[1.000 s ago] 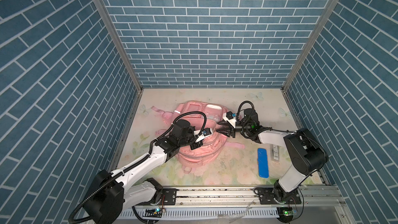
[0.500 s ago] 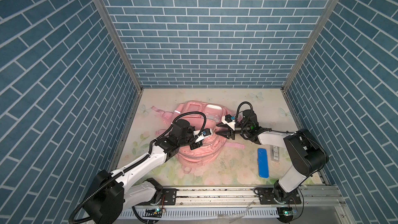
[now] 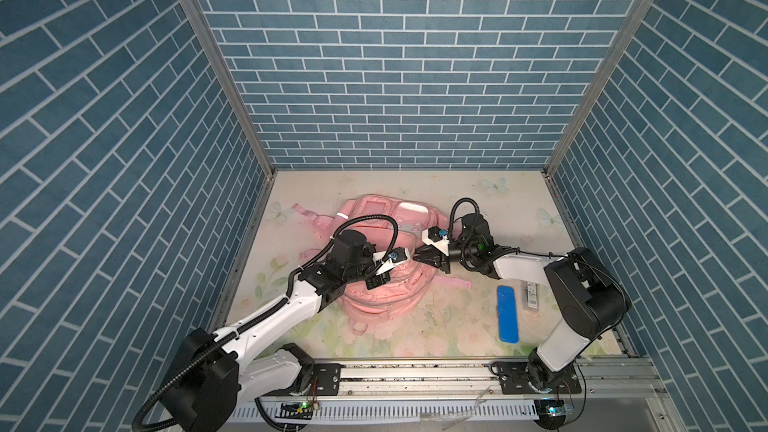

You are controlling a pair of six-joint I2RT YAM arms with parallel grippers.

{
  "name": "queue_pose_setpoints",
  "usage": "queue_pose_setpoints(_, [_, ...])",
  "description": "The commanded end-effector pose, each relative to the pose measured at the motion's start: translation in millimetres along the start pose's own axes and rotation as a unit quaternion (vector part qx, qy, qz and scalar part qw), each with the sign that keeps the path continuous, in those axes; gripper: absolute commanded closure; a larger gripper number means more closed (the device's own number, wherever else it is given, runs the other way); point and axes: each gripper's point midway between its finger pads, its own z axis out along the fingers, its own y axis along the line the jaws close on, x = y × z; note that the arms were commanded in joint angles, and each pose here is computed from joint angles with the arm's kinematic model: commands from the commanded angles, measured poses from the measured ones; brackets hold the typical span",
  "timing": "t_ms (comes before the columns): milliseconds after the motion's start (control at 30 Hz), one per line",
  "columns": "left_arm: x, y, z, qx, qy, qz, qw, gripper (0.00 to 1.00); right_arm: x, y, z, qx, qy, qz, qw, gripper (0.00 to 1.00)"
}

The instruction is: Pack the student bag

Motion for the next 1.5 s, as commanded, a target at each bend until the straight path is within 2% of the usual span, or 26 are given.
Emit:
queue_pose_setpoints(0, [-32,22,-12,-0.040,-0.048,0.009,0.998,1.00,1,10,0,-0.005,0.003,0.002,1.000,0.86])
queue_pose_setpoints(67, [-31,24,-13,-0.049,-0.045,-0.006,0.998,1.00,1,8,-2,0.007,0.008,0.016,1.000,0.87])
queue_pose_setpoints(200, [-33,36,-15,-0.071,-0.034,-0.102,0.992,1.00,0,-1,-9,0.045,0.011,0.047,0.998,0.93])
queue_pose_setpoints(300, [-39,27,-5,-0.079,-0.019,-0.153,0.985,1.00,-8,-9,-20,0.070,-0.001,0.074,0.995,0.95])
queue_pose_setpoints(400, [-56,15,3,-0.092,-0.039,-0.165,0.981,1.00,-13,-16,-32,0.091,-0.002,0.093,0.992,0.98])
queue_pose_setpoints(533, [-66,26,9,-0.124,-0.070,-0.213,0.967,1.00,-16,-2,-38,0.089,0.009,0.088,0.992,1.00])
queue_pose_setpoints(733, [-64,20,26,-0.117,-0.051,-0.213,0.969,1.00,-29,34,-35,0.075,0.001,0.080,0.994,1.00])
queue_pose_setpoints(900, [-63,18,19,-0.118,-0.054,-0.194,0.972,1.00,-15,29,-36,0.108,0.012,0.106,0.988,1.00])
queue_pose_setpoints(933, [-62,17,15,-0.120,-0.051,-0.178,0.975,0.90,-14,27,-37,0.116,0.015,0.109,0.987,1.00])
queue_pose_setpoints(1000, [-53,14,5,-0.126,-0.032,-0.137,0.982,0.54,-11,21,-40,0.130,0.020,0.119,0.984,1.00])
queue_pose_setpoints(1033, [-44,12,0,-0.130,-0.015,-0.114,0.985,0.43,-11,19,-41,0.133,0.020,0.121,0.984,1.00])
queue_pose_setpoints(1100, [-23,9,-9,-0.124,0.021,-0.074,0.989,0.38,-10,17,-42,0.135,0.021,0.123,0.983,1.00])
queue_pose_setpoints(1300, [37,9,-27,-0.092,0.122,-0.042,0.987,0.35,-9,14,-41,0.135,0.028,0.128,0.982,1.00])
queue_pose_setpoints(1367, [45,3,-26,-0.077,0.135,-0.028,0.987,0.35,-8,13,-40,0.134,0.029,0.130,0.982,1.00])
queue_pose_setpoints(1467, [44,-3,-22,-0.061,0.125,-0.021,0.990,0.35,-5,13,-40,0.134,0.033,0.135,0.981,1.00])
